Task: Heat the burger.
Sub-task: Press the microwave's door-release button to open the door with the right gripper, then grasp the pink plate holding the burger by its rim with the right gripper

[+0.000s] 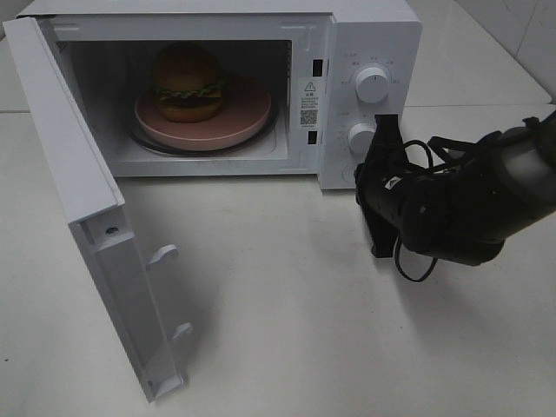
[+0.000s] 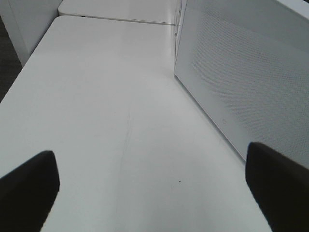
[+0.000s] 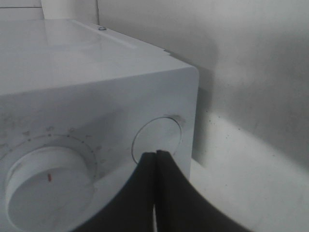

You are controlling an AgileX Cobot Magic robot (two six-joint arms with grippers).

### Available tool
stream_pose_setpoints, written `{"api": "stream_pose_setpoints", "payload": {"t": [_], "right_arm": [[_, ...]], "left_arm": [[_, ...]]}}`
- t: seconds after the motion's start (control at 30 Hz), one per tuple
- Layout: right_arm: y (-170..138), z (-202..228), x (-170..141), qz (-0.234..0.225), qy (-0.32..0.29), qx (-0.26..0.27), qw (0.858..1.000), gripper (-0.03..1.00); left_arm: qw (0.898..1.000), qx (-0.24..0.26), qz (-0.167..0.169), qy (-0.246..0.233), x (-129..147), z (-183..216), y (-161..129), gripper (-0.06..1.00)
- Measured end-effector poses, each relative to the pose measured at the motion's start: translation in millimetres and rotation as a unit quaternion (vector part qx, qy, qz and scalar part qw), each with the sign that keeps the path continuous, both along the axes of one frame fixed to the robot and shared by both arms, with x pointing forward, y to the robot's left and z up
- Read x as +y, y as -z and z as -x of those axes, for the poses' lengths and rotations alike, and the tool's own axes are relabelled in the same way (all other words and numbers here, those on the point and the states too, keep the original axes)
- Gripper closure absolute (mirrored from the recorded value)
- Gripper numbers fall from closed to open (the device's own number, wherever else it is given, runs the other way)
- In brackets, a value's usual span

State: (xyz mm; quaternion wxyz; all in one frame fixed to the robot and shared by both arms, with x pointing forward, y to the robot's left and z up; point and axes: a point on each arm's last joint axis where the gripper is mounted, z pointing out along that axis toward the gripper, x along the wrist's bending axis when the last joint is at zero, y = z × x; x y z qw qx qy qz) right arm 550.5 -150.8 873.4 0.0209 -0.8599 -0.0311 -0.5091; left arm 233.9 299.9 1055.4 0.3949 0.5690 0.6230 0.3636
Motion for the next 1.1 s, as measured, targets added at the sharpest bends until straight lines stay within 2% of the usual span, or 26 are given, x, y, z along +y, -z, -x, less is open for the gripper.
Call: {"api": "stream_pose_setpoints", "payload": {"t": [0.37,0.53,0.6,0.67,0.77,0.83,0.87,0.9,0.93,1.0,1.03,1.07,1.1], "right_arm": [[-25.3,28.2,-12.9,0.008,-0.027,0.008,1.0,0.96],[-35.3,37.1,-15.0,0.028,-0.055,0.017,0.998,0.96],[-40.7,44.2,-13.2,0.063,-0.105,0.036,0.992,0.96],[-41.2,45.8,-12.4,0.071,-0.118,0.042,0.99,0.96],[-49.3,51.8,-10.3,0.113,-0.174,0.048,0.977,0.96],[-50.5,53.0,-10.0,0.124,-0.186,0.049,0.973,0.96],[-53.3,55.9,-9.5,0.144,-0.211,0.053,0.965,0.96],[-53.3,55.9,-9.5,0.144,-0.211,0.053,0.965,0.96],[-56.5,58.9,-9.2,0.168,-0.238,0.055,0.955,0.96],[-58.6,60.2,-9.2,0.177,-0.248,0.054,0.951,0.96],[-61.2,63.3,-8.9,0.2,-0.275,0.055,0.939,0.96],[-61.2,63.3,-8.9,0.2,-0.275,0.055,0.939,0.96],[-63.0,67.0,-7.9,0.225,-0.31,0.062,0.922,0.96]], "left_arm": [[1.0,0.0,0.0,0.0,0.0,0.0,0.0,-0.05],[1.0,0.0,0.0,0.0,0.0,0.0,0.0,-0.05],[1.0,0.0,0.0,0.0,0.0,0.0,0.0,-0.05],[1.0,0.0,0.0,0.0,0.0,0.0,0.0,-0.05],[1.0,0.0,0.0,0.0,0.0,0.0,0.0,-0.05],[1.0,0.0,0.0,0.0,0.0,0.0,0.0,-0.05],[1.0,0.0,0.0,0.0,0.0,0.0,0.0,-0.05],[1.0,0.0,0.0,0.0,0.0,0.0,0.0,-0.05],[1.0,0.0,0.0,0.0,0.0,0.0,0.0,-0.05],[1.0,0.0,0.0,0.0,0.0,0.0,0.0,-0.05],[1.0,0.0,0.0,0.0,0.0,0.0,0.0,-0.05],[1.0,0.0,0.0,0.0,0.0,0.0,0.0,-0.05],[1.0,0.0,0.0,0.0,0.0,0.0,0.0,-0.05]]}}
